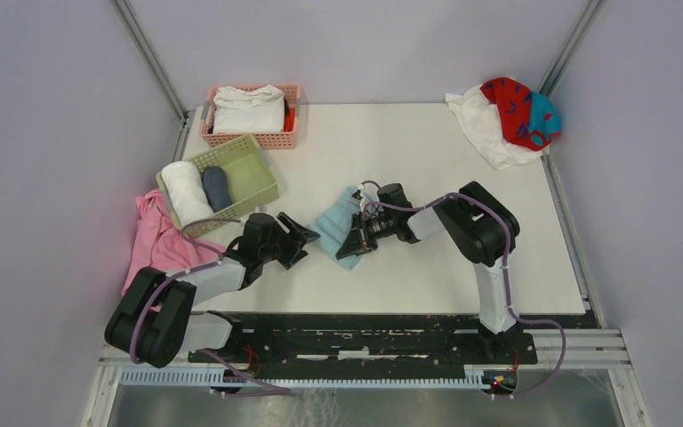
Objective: Roll the towels
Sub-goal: Roll the towel at the center of the board.
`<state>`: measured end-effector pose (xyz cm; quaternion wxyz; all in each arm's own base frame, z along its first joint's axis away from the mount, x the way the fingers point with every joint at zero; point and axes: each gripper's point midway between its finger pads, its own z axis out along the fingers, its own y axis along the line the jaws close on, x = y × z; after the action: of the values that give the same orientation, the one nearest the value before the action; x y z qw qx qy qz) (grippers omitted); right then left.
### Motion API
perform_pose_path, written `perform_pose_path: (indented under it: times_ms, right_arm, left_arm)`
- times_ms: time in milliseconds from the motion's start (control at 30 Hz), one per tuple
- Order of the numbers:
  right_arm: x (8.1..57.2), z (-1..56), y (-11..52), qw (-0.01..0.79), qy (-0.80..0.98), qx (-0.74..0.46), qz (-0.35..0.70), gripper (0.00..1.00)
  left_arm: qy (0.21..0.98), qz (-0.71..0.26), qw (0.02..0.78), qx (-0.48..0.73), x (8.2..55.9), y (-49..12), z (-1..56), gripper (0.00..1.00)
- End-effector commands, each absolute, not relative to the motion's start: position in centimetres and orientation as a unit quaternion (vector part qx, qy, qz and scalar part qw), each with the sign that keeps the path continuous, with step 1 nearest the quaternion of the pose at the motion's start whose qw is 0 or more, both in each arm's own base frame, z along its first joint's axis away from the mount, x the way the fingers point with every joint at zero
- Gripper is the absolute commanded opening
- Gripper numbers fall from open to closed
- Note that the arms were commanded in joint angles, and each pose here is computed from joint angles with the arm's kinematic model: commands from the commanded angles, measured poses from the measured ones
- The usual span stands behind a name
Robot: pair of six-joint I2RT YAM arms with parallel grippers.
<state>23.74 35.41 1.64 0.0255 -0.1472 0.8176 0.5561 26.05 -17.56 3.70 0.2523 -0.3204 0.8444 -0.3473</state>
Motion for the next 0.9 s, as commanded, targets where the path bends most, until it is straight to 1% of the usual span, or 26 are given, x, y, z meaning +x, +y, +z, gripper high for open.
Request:
perform_pose_path:
  times_ms: [0,67,133,233,267,367,467,533,633,733,767,867]
  right_arm:
    - [24.0,0.3,35.1,0.010,0.825,-0.119,0.552,0.07]
    - [24.2,0.4,34.9,0.013,0.827,-0.115,0.550,0.08]
    - [24.3,0.6,34.9,0.021,0.830,-0.117,0.545,0.09]
    - [24.7,0.9,34.4,0.038,0.843,-0.128,0.520,0.15]
    - [24.8,1.1,34.2,0.047,0.848,-0.135,0.511,0.17]
    - [24.8,1.8,33.4,0.063,0.862,-0.152,0.479,0.25]
    - [24.8,3.0,32.2,0.088,0.878,-0.178,0.435,0.38]
    - [24.8,3.8,31.2,0.114,0.889,-0.204,0.394,0.44]
    - [25.9,5.3,29.6,0.179,0.903,-0.239,0.309,0.52]
    - [26.4,7.9,29.1,0.247,0.894,-0.284,0.242,0.57]
    - [26.9,8.8,28.9,0.279,0.889,-0.297,0.210,0.57]
    - [26.7,10.3,30.2,0.336,0.860,-0.350,0.156,0.57]
  left_arm:
    - [0.827,-0.381,0.262,-0.321,28.6,-19.0,5.0,0.73]
    - [0.836,-0.368,0.244,-0.326,28.6,-19.1,3.5,0.69]
    - [0.844,-0.358,0.223,-0.331,28.3,-19.3,2.1,0.61]
    - [0.855,-0.339,0.194,-0.341,27.6,-19.3,0.0,0.50]
    - [0.860,-0.329,0.183,-0.345,27.3,-19.3,-0.7,0.48]
    - [0.873,-0.298,0.162,-0.350,26.6,-19.1,-2.2,0.46]
    - [0.879,-0.278,0.156,-0.354,26.3,-18.8,-2.7,0.44]
    - [0.884,-0.264,0.156,-0.353,26.2,-18.6,-2.9,0.43]
    - [0.893,-0.244,0.154,-0.346,26.1,-18.5,-3.0,0.43]
    - [0.897,-0.236,0.156,-0.341,26.3,-18.7,-2.9,0.43]
    - [0.898,-0.233,0.155,-0.340,26.3,-18.7,-2.9,0.44]
    - [0.899,-0.229,0.155,-0.338,26.5,-18.9,-2.7,0.44]
